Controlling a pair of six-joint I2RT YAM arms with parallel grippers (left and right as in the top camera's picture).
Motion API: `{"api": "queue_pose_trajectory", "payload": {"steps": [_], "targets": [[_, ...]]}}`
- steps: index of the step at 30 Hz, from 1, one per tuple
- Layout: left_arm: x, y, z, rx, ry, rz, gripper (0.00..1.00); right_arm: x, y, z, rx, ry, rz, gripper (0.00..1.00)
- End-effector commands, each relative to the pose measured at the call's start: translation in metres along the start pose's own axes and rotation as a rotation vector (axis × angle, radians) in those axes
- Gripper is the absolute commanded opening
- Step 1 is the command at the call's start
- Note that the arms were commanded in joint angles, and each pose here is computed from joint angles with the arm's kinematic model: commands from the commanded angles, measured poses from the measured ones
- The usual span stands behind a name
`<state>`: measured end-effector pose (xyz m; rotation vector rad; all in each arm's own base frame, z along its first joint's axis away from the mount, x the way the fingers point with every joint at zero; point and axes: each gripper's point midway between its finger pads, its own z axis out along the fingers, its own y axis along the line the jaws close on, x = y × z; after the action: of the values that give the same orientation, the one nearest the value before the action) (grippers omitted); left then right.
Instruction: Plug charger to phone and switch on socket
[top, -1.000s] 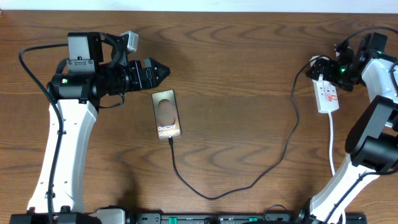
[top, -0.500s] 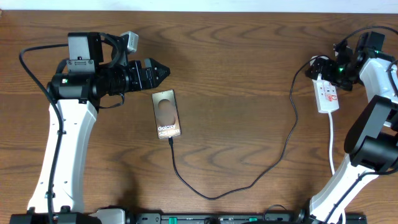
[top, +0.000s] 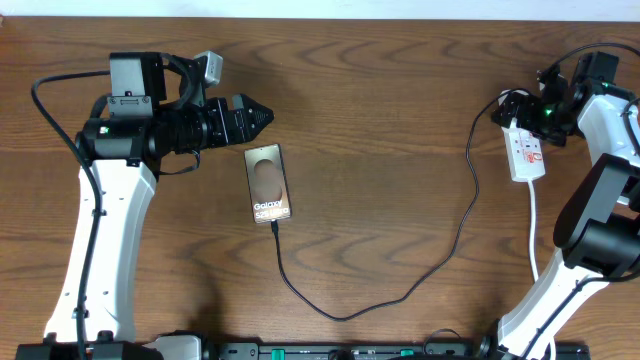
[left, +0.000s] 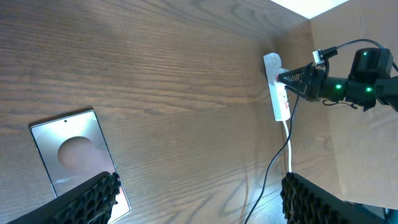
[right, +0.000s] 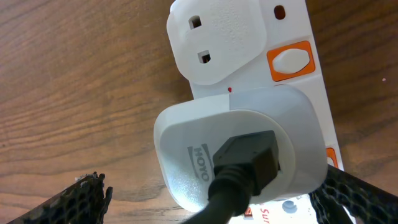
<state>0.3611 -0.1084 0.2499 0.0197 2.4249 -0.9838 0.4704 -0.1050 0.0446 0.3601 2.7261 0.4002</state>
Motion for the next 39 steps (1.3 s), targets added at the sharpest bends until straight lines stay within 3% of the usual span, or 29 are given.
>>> {"api": "queue_pose_trajectory", "payload": {"steps": [1,39], "targets": [[-0.002,-0.001,-0.003,-0.007,-0.011,0.03,0.85,0.015,0.042,0.013,-0.164,0.039,-0.013,0.99],[-0.002,-0.001,-0.003,-0.008,-0.009,0.031,0.85,0.045,0.067,0.031,-0.224,0.115,0.024,0.99]]}}
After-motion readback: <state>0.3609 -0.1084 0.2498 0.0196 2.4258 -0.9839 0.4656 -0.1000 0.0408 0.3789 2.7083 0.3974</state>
